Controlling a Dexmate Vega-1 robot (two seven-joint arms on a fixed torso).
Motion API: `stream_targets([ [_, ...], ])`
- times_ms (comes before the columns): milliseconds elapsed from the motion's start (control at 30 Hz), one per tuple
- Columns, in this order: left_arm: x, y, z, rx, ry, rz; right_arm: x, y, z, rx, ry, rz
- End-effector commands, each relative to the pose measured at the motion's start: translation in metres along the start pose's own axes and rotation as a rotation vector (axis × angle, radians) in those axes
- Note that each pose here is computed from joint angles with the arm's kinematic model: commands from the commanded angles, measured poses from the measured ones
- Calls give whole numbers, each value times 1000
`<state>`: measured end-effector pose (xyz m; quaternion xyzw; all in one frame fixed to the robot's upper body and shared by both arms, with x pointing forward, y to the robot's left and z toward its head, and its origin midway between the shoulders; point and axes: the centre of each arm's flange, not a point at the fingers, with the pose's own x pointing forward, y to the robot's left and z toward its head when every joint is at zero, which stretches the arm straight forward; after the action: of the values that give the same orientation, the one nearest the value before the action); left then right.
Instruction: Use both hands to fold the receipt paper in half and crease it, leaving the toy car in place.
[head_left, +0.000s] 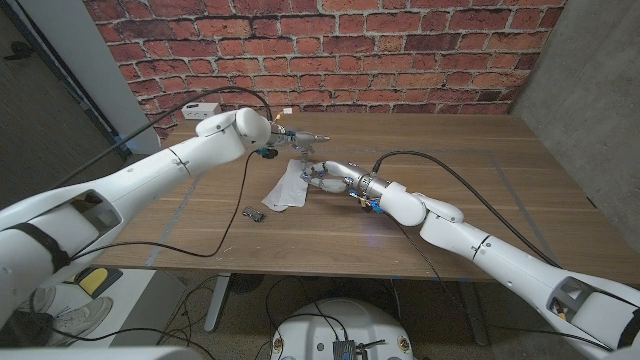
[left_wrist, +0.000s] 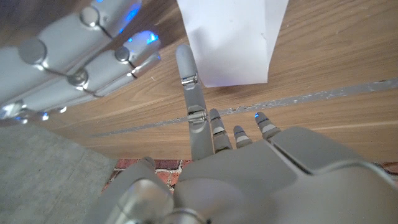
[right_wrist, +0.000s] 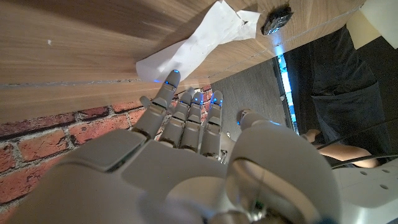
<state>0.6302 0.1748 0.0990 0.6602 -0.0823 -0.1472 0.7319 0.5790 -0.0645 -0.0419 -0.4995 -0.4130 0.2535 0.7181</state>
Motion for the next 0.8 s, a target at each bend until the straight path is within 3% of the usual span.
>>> stream_targets([
  [33,-18,1,-4,81,139,132,-3,13,17,29,-94,103],
  [167,-20,-3,-7,45,113,180,-3,31,25,3,-119,174],
  [267,-17,-5,-11,8,82,160,-2,45,31,-29,-127,221],
  [533,-15,-10,-11,-26,26,158,6,79,38,-118,-79,333],
  [633,-17,-11,-11,-45,-2,162,10,87,41,-165,-76,325],
  [800,-19,-15,-11,-46,-26,160,18,86,38,-210,-62,290],
])
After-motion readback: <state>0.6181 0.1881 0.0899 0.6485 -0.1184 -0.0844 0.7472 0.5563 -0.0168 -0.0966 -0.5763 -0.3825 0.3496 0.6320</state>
